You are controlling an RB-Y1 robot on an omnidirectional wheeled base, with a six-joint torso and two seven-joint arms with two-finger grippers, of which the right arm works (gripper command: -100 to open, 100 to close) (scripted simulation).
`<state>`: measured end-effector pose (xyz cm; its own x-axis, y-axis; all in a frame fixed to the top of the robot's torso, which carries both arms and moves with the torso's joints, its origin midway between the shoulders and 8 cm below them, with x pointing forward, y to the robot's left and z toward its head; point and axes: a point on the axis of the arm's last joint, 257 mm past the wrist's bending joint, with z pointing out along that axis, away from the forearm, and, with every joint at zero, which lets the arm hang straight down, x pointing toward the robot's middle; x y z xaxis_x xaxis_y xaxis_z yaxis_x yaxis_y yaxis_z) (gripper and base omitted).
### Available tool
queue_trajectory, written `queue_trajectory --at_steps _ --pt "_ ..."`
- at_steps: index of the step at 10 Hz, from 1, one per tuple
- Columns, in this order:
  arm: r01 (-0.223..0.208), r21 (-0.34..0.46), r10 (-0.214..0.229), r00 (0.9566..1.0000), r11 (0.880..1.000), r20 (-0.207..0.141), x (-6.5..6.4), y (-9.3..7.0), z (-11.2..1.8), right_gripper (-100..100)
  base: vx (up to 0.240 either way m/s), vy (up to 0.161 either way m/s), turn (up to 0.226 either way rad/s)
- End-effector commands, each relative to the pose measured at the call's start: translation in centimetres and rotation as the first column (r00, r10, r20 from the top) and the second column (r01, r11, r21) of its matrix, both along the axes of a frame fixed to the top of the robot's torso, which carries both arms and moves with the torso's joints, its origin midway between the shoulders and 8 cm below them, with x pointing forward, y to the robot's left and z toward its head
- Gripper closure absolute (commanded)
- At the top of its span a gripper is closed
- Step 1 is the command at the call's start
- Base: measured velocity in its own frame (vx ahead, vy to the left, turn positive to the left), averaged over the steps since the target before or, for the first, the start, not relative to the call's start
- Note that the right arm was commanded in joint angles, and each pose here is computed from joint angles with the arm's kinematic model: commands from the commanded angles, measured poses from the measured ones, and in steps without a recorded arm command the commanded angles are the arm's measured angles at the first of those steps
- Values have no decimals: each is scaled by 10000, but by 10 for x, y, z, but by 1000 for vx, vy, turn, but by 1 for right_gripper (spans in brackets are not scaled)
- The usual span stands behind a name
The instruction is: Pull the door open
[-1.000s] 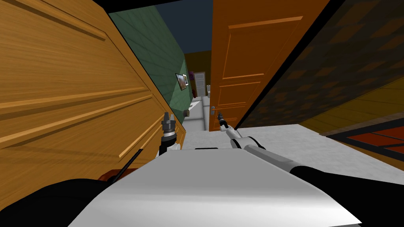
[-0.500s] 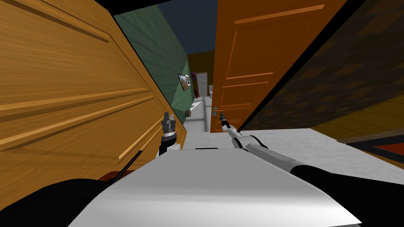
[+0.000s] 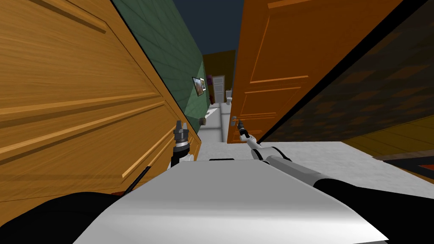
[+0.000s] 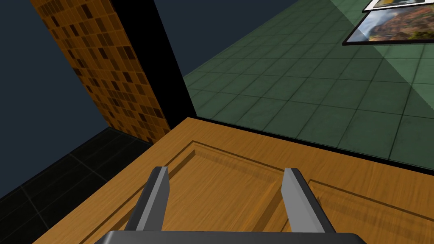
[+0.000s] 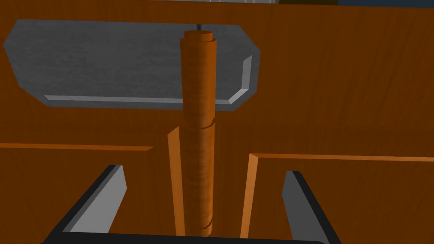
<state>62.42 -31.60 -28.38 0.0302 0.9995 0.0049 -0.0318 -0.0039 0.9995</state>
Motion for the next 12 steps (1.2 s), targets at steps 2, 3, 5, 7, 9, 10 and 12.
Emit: queue_trajectory --at_steps 2,3,5,7,9,10,12 --pt "315 -7 -315 9991 9995 -293 -9 -29 -12 -100 17 5 91" --pt "197 -1 -196 9997 9998 130 -2 -23 7 -100 73 26 80" --pt "315 -7 -315 9991 9995 -293 -9 -29 -12 -100 31 15 -16" --pt "654 -12 -654 9974 9979 -291 -18 -64 -12 -100 109 31 186" --pt "844 -19 -844 9960 9964 -285 -24 -84 -11 -100 106 28 76" --pt "985 -26 -985 9948 9951 -276 -29 -99 -10 -100 134 30 127" --pt "964 -32 -964 9949 9953 -300 -28 -96 -10 -100 66 5 28"
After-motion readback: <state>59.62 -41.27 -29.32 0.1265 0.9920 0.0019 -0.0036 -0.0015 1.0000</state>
